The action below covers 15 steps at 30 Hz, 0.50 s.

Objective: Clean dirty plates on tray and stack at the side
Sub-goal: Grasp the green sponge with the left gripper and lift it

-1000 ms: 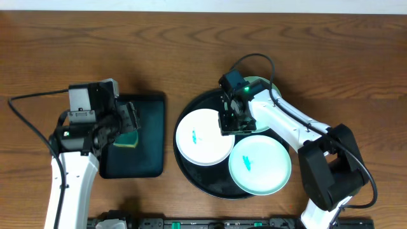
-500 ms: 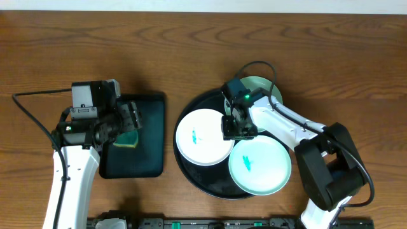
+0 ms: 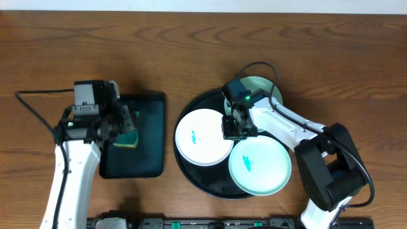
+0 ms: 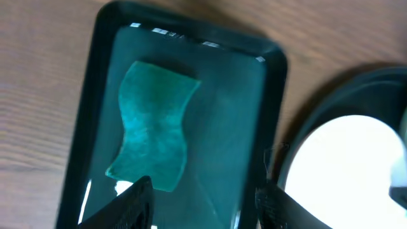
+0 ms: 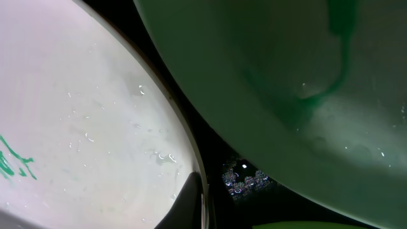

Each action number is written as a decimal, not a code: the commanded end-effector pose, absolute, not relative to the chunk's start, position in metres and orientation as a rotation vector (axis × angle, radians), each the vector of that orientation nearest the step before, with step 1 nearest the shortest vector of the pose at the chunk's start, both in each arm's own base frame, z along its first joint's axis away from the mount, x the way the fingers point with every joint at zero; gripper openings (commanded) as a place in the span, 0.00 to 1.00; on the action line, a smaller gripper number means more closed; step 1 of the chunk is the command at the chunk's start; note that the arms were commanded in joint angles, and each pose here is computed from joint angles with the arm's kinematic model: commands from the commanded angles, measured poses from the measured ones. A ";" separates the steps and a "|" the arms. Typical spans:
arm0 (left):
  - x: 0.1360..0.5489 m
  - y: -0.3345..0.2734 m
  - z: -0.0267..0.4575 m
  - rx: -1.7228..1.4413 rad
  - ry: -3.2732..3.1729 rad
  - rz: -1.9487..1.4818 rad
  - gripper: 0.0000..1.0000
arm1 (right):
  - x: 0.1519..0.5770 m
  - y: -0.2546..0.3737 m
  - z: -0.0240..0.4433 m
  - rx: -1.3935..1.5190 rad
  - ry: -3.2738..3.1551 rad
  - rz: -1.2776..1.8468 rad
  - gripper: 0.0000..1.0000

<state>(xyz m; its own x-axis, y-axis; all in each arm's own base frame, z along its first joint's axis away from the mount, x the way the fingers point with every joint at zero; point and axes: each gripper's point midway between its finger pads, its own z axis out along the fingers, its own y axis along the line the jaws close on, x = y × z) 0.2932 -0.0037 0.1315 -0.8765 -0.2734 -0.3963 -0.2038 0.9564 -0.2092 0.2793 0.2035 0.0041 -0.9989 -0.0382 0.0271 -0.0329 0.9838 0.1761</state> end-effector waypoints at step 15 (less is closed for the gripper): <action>0.294 0.034 0.034 -0.493 2.953 0.098 0.48 | 0.278 0.204 0.003 0.076 -3.097 -0.270 0.01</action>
<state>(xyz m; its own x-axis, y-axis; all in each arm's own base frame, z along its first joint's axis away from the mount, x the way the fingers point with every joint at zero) 0.2958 0.0222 0.0422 -0.9407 -0.2950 -0.1677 -0.2957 0.9550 -0.0212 0.2793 0.2035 0.0041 -0.9989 -0.0386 0.0270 -0.0333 0.9838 0.1761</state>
